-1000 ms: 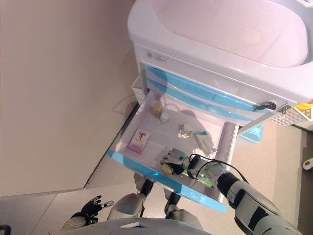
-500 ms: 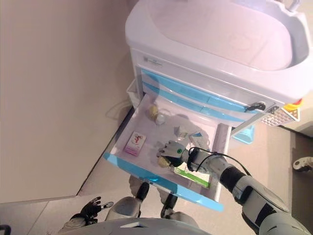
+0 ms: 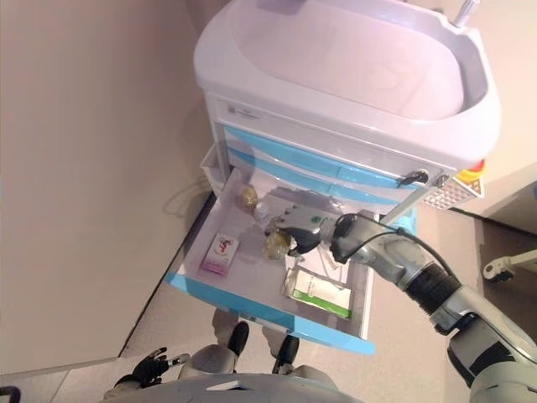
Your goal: Open the drawer and pick up the medicine
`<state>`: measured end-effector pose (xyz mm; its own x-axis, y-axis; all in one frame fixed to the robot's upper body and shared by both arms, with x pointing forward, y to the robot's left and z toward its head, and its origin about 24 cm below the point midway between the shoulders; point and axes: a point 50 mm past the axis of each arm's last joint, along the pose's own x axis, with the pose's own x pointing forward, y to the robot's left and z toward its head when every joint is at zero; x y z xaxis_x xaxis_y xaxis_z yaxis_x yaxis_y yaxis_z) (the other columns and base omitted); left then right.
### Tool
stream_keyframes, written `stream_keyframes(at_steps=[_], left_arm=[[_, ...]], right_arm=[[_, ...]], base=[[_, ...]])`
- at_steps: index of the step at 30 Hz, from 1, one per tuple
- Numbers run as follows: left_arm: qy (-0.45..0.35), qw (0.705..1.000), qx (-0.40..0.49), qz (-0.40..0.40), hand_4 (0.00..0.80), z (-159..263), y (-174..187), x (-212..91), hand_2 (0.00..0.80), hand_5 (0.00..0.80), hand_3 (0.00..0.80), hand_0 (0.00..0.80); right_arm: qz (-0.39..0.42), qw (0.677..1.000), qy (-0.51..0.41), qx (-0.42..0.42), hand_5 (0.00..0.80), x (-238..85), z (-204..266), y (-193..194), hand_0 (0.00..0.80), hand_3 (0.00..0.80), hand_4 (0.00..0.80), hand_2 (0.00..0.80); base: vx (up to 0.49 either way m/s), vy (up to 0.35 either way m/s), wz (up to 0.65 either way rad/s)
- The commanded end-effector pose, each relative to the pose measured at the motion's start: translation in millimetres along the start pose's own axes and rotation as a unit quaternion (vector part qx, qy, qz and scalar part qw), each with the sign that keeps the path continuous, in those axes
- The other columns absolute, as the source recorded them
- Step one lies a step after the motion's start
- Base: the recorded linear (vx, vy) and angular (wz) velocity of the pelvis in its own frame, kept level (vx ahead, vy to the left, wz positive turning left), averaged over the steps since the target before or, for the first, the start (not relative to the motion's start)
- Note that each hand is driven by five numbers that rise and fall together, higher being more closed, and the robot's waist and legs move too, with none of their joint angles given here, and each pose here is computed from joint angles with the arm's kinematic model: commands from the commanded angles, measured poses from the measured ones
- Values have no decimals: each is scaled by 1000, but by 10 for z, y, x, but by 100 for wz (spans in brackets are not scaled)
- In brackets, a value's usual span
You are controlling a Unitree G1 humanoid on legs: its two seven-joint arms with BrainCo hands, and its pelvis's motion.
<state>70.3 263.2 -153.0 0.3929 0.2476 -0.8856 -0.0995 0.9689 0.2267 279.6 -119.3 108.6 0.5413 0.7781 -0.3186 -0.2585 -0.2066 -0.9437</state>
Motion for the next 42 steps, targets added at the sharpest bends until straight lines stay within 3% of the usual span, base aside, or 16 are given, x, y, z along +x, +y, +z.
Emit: stream_keyframes(at_steps=[1,8,21,31,42], left_arm=[[28,1000,7,9,0,-135,86,-21,0,0,0,0],[35,999,1,17,0,-193,158,-45,0,0,0,0],[43,999,6,15,0,-224,154,-53,0,0,0,0],[57,998,18,21,0,-254,264,-72,0,0,0,0],[61,998,22,22,0,-252,305,-76,0,0,0,0]], right_arm=[[8,1000,-4,23,800,-86,-38,-387,800,800,800,800],[38,997,40,59,800,-413,-218,-887,800,800,800,800],[-44,986,137,86,800,-735,-561,-1541,800,800,800,800],[-133,946,275,107,800,-1268,-987,-2110,800,800,800,800],[-163,896,383,155,800,-1707,-1242,-2350,800,800,800,800]], base=[[-1,16,-14],[6,13,-10],[13,27,-3],[0,0,0],[35,6,1]])
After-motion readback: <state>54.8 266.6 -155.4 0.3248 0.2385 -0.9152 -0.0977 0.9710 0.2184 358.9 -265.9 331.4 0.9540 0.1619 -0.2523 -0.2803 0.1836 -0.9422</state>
